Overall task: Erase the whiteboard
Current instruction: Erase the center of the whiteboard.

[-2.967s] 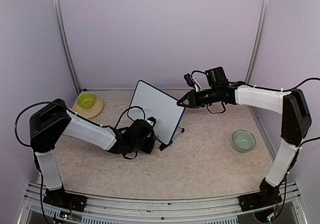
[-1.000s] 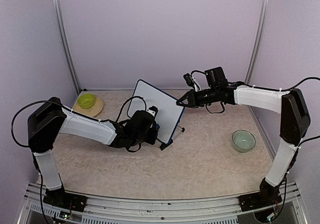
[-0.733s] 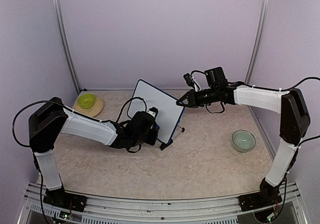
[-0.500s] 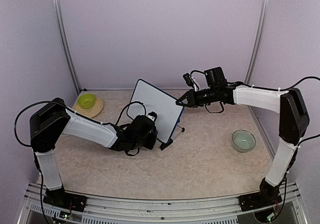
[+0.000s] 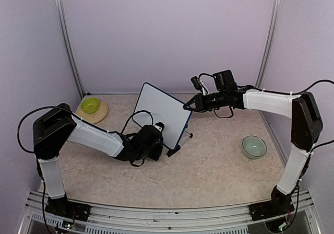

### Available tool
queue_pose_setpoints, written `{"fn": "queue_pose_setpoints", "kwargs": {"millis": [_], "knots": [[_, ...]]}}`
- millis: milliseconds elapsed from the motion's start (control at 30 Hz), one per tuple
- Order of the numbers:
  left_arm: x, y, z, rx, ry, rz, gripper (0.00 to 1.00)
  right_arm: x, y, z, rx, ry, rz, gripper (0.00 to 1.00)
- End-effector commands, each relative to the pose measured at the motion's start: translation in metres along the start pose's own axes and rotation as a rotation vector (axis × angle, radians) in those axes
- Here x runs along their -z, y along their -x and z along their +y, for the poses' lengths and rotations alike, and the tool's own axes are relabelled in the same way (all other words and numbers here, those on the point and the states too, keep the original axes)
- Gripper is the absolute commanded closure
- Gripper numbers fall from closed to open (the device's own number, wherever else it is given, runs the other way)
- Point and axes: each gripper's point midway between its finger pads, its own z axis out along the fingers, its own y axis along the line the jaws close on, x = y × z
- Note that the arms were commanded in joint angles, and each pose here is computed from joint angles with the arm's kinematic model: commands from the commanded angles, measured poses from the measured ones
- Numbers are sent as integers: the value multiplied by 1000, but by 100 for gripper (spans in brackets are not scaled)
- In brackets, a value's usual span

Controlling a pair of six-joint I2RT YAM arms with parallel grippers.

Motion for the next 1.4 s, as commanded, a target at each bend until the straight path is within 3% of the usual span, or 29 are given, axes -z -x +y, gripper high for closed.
{"fn": "queue_pose_setpoints", "kwargs": {"millis": [0,367,567,700,1100,1367], "knots": [[2,-17,-34,-76,-126,38,92,-7,-2,14,17,70,19,100],[8,-10,-46,-109,-145,19,92,-6,-3,14,20,67,21,100],[-2,7,-7,-36,22,-12,92,-6,-2,15,22,74,18,100],[4,36,5,26,36,-92,91,-6,-2,15,23,73,21,100],[34,96,-17,33,-21,-277,91,-6,-3,13,24,65,25,100],[95,133,64,204,239,-433,91,-5,-1,15,30,68,24,100]]}}
